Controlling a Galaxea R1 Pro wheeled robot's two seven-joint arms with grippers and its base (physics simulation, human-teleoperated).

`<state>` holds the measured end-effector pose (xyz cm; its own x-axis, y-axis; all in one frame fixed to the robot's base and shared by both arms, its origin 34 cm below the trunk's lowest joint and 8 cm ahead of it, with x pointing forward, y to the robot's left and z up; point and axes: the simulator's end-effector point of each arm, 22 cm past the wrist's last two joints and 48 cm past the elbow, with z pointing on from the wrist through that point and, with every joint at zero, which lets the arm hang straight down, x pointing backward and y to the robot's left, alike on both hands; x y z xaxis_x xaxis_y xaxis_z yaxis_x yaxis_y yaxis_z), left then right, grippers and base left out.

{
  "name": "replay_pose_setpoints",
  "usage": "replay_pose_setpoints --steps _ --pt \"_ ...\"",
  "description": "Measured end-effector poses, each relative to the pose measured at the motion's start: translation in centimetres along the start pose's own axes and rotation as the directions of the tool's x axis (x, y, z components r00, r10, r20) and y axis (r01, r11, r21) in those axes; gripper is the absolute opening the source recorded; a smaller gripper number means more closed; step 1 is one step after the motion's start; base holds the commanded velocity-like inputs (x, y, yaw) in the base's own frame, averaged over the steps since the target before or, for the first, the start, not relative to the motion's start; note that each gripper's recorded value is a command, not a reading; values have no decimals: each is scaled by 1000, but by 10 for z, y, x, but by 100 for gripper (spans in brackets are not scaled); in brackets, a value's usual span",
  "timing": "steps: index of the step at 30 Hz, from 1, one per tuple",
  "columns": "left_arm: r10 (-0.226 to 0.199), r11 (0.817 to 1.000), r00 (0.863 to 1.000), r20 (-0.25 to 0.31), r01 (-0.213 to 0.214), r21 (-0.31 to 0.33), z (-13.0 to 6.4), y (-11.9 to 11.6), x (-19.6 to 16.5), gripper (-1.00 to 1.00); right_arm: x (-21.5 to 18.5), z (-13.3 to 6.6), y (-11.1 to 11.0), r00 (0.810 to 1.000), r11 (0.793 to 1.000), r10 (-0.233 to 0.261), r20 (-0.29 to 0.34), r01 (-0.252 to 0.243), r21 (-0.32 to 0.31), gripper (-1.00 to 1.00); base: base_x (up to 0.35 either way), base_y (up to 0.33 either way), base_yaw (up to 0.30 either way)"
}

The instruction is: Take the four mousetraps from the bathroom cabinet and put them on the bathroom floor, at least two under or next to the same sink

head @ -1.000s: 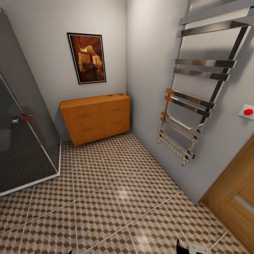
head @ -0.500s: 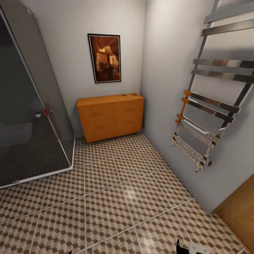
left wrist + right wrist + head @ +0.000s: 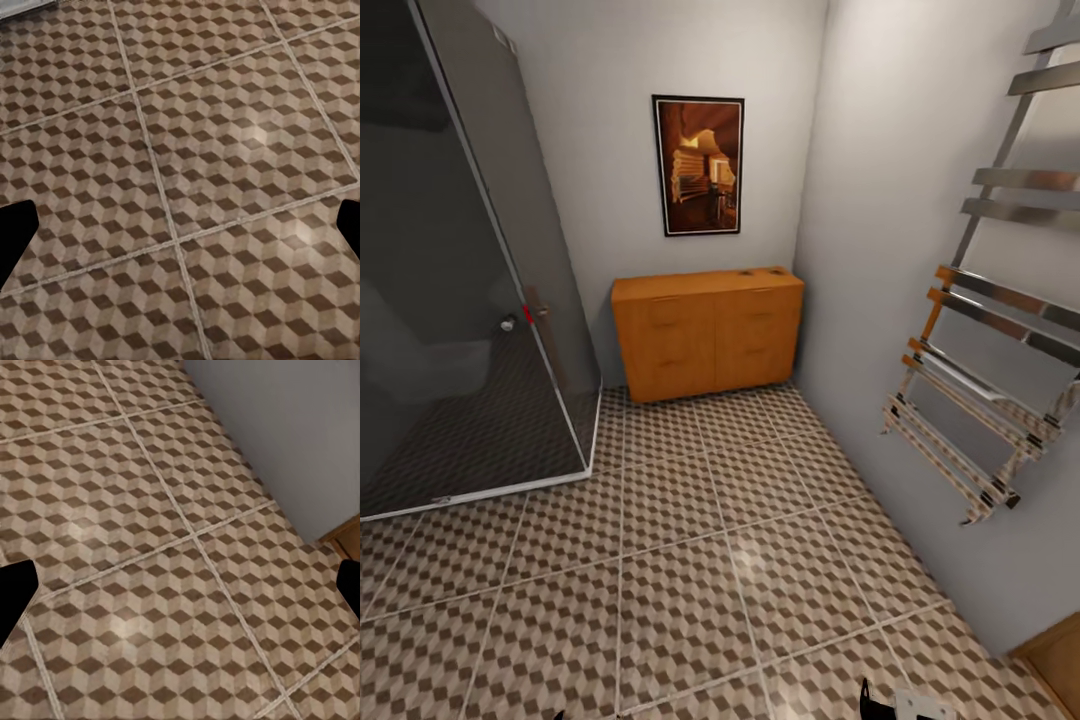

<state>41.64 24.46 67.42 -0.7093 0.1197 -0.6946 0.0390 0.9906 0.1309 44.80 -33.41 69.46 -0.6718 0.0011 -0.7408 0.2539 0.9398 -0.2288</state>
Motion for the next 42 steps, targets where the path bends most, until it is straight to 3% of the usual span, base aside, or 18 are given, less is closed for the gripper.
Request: replay_pose_setpoints --steps 42 --pt "0 1000 1000 0 0 -1 0 0 0 100 0 -1 3 1000 1000 2 1 -2 -5 100 338 0 -3"
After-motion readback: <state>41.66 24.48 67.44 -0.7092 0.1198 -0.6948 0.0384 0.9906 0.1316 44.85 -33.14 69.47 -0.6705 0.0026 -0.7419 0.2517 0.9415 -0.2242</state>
